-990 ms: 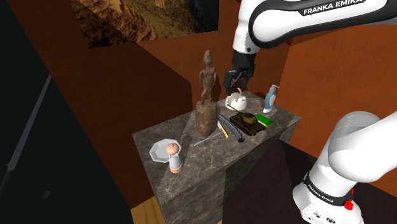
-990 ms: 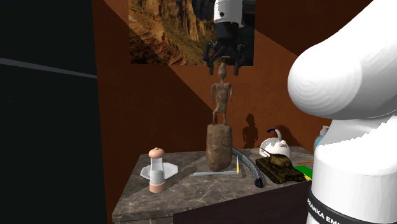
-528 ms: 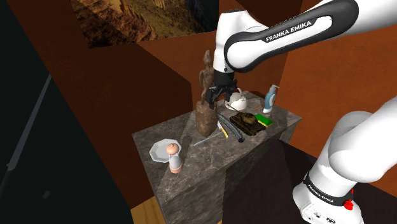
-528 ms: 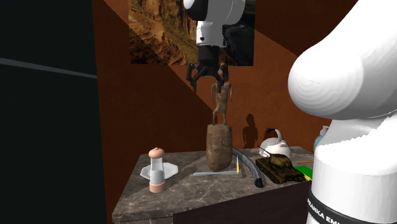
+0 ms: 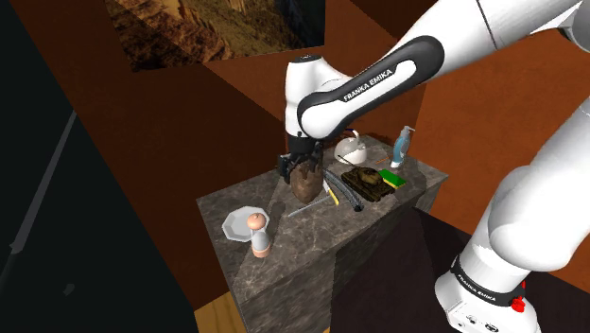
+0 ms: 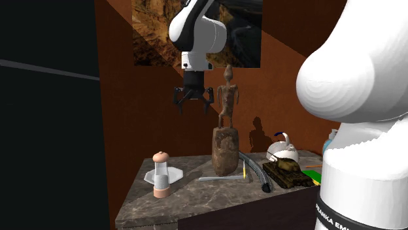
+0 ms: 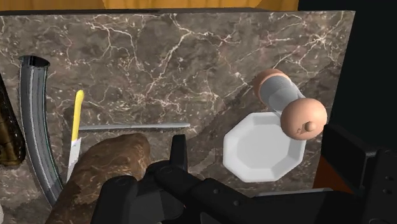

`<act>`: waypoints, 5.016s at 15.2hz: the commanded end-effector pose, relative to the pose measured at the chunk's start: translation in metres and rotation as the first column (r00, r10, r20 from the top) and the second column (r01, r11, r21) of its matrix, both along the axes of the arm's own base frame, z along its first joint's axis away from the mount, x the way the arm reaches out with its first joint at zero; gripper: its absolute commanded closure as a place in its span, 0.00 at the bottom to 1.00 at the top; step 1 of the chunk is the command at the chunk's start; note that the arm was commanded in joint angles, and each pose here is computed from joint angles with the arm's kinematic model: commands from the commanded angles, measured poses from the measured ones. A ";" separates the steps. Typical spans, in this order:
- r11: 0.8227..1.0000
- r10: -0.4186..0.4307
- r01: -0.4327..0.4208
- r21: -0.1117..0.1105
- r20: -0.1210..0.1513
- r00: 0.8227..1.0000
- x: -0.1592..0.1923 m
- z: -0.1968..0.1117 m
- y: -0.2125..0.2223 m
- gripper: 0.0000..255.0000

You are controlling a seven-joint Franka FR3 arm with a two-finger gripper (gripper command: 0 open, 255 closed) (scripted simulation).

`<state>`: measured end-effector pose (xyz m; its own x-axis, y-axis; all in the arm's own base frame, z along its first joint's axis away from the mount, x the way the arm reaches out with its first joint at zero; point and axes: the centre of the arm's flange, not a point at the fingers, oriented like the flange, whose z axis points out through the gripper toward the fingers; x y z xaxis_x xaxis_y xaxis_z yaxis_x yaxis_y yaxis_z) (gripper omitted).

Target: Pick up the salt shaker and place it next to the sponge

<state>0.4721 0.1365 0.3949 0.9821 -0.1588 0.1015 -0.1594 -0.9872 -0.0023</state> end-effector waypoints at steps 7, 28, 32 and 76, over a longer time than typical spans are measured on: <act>0.999 -0.049 0.049 0.007 -0.016 0.999 0.063 -0.073 0.052 0.00; 0.995 -0.102 0.103 0.013 -0.035 0.994 0.135 -0.196 0.107 0.00; 0.995 -0.102 0.103 0.013 -0.035 0.994 0.135 -0.196 0.107 0.00; 0.995 -0.102 0.103 0.013 -0.035 0.994 0.135 -0.017 0.107 1.00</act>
<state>0.6072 0.2432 0.3732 0.9634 -0.2601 0.0651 -0.2600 -0.9656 -0.0098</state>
